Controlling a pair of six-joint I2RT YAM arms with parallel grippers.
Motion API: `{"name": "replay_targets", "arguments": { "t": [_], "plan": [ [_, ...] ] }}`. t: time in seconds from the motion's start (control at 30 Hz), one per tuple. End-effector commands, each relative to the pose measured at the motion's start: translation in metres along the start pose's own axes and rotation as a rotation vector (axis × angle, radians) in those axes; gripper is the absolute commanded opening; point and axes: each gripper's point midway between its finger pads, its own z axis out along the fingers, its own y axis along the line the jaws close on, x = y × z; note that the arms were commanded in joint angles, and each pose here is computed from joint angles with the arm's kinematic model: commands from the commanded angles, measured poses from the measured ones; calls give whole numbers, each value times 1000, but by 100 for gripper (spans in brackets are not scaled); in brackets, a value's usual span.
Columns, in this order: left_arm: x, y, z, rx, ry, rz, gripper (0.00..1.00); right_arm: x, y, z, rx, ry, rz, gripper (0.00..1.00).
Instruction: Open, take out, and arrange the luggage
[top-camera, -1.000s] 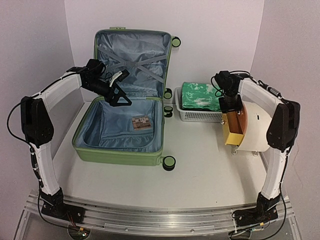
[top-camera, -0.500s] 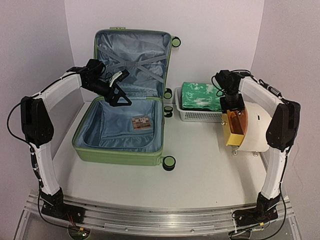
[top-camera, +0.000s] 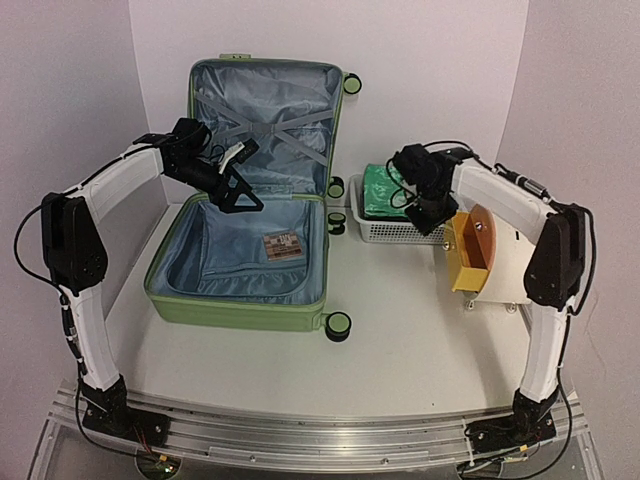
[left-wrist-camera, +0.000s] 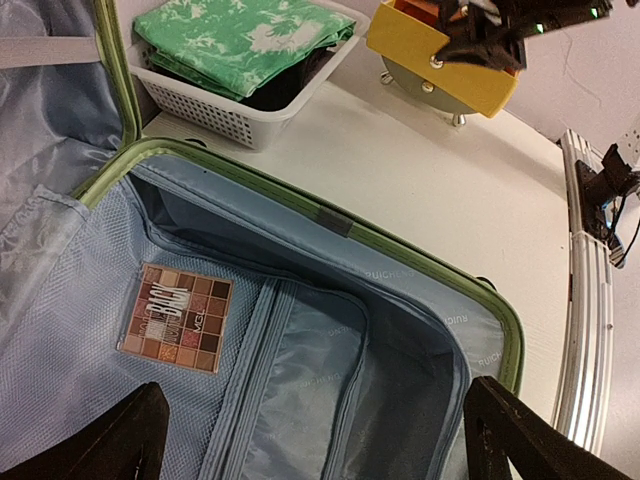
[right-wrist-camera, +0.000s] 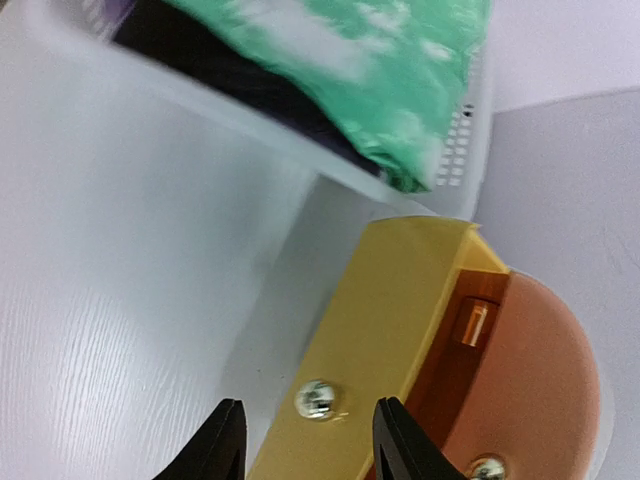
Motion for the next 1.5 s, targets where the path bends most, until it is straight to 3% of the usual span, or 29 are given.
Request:
{"name": "replay_targets", "arguments": {
  "t": [0.0,0.23,0.47,0.67,0.97,1.1,1.3,1.47],
  "plan": [
    [-12,-3,-10,-8,-33,41,100,29,10,10,69,85,-247,46],
    [-11,-8,-9,16,-36,37,100,60,-2,44,260,220,-536,47],
    [-11,-11,-11,28,-39,32,100,74,-16,49,356,257,-649,40],
    [-13,-12,-12,28,-44,41,100,105,-36,53,404,338,-690,34],
    [-13,-10,-10,28,-42,45,100,150,-57,57,392,420,-678,34],
    [-13,-10,-10,30,-42,46,100,150,-65,61,407,434,-653,34],
    [-10,-11,-10,28,-32,45,100,104,-36,59,372,314,-641,40],
    [-9,-12,-12,22,-26,44,100,99,-7,75,358,309,-728,54]
  ]
}}
